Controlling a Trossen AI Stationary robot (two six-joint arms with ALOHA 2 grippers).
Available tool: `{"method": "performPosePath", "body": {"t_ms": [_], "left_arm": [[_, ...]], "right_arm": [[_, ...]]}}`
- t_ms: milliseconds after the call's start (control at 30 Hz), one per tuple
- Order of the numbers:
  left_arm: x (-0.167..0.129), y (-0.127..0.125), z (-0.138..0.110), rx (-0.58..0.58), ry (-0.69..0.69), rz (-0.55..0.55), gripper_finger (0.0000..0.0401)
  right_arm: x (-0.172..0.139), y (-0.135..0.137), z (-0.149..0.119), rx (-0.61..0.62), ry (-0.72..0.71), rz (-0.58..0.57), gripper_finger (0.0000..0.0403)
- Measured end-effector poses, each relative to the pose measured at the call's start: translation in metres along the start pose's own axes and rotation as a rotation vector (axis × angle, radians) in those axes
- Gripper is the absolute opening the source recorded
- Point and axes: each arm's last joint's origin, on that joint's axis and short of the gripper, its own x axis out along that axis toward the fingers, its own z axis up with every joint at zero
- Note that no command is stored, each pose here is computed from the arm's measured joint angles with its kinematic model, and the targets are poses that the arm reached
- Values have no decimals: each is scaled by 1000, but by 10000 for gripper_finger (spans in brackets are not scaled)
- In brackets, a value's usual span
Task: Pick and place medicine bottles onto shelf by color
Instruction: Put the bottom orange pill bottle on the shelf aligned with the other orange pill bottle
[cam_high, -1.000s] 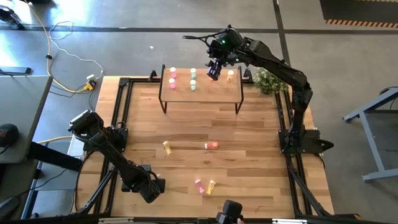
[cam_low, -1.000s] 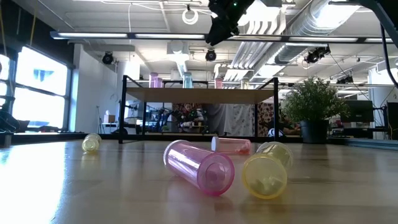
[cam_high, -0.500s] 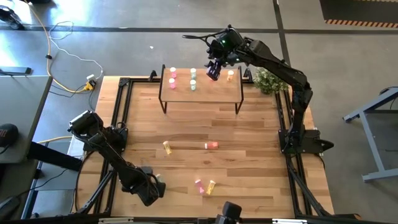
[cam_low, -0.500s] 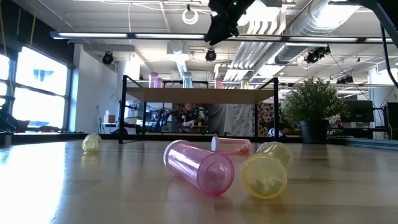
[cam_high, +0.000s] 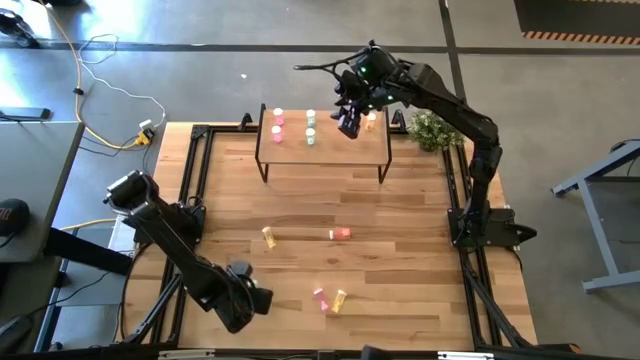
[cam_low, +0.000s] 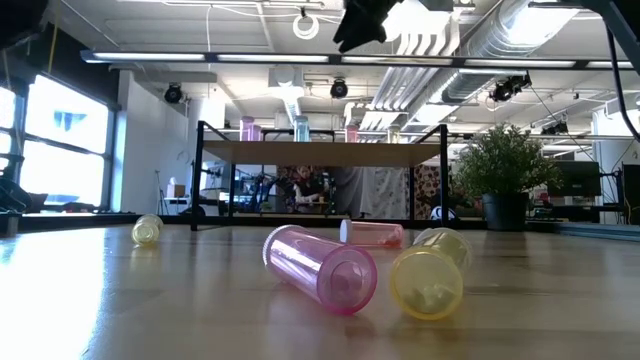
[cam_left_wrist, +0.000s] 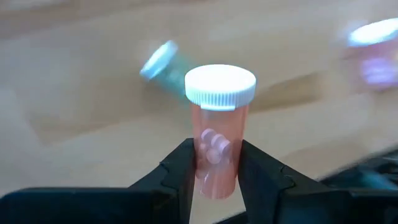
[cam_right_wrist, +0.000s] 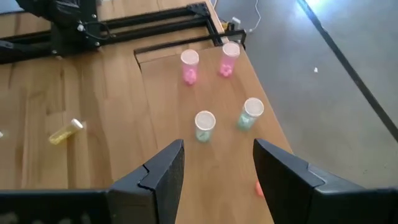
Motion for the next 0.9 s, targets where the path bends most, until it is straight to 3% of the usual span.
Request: {"method": "performPosePath", "body": {"t_ms": [400,600,900], "left_arm": [[-61,-10,64,94,-351,-263,95],[-80,-15,107,160,-490,-270,95],[-104,-15,170,239,-646,-230,95]], "right_arm": [[-11,-5,6,-44,-54,-22,183],[-12,-8,7,-72,-80,10,191],[-14,-8,7,-194,-149,240,201]]}}
